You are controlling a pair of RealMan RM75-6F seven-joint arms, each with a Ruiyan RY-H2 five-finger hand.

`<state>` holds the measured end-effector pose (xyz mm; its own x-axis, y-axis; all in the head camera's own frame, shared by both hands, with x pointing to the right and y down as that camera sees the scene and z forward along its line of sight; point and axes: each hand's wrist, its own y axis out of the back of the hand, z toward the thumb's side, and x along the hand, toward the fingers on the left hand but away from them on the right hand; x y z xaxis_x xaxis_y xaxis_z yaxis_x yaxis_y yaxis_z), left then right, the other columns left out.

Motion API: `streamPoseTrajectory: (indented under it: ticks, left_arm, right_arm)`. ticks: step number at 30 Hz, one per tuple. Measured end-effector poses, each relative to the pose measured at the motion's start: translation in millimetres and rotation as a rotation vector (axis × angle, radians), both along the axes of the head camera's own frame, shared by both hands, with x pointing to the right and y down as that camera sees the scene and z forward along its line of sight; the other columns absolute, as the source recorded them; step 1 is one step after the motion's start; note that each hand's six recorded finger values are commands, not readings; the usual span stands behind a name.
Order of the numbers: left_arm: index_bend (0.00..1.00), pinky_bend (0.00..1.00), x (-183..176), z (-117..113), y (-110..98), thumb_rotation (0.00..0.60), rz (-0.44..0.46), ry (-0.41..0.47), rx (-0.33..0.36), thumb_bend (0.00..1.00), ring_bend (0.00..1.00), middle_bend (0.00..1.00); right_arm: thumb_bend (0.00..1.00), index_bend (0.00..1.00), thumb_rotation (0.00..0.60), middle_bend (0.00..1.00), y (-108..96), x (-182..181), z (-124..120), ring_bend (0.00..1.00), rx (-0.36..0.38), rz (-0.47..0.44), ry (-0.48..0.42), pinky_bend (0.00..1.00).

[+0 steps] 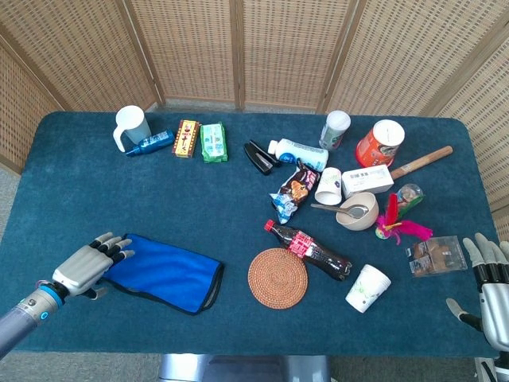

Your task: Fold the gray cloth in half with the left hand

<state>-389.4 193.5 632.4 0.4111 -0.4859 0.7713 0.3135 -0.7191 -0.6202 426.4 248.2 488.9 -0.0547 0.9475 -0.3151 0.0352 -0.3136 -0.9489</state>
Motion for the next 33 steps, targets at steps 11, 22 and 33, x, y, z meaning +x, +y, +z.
streamPoseTrajectory:
  ticks: [11,22,33]
  left_arm:
    - [0.0,0.0,12.2,17.5,-7.2,0.6,0.07,0.012,0.11,0.34,0.0,0.0]
    - [0.0,0.0,-1.4,15.1,4.3,0.6,0.059,-0.009,0.068,0.34,0.0,0.0]
    - [0.0,0.0,-1.8,22.6,8.6,0.6,0.069,-0.032,0.048,0.34,0.0,0.0]
  right_arm:
    - [0.0,0.0,0.6,0.0,-0.5,1.5,-1.5,0.0,0.004,0.006,-0.004,0.0]
    - [0.0,0.0,0.6,0.0,-0.5,0.8,-0.4,0.0,-0.001,0.003,-0.003,0.0]
    - [0.0,0.0,0.6,0.0,-0.5,0.9,-1.0,0.0,0.002,0.004,-0.003,0.0]
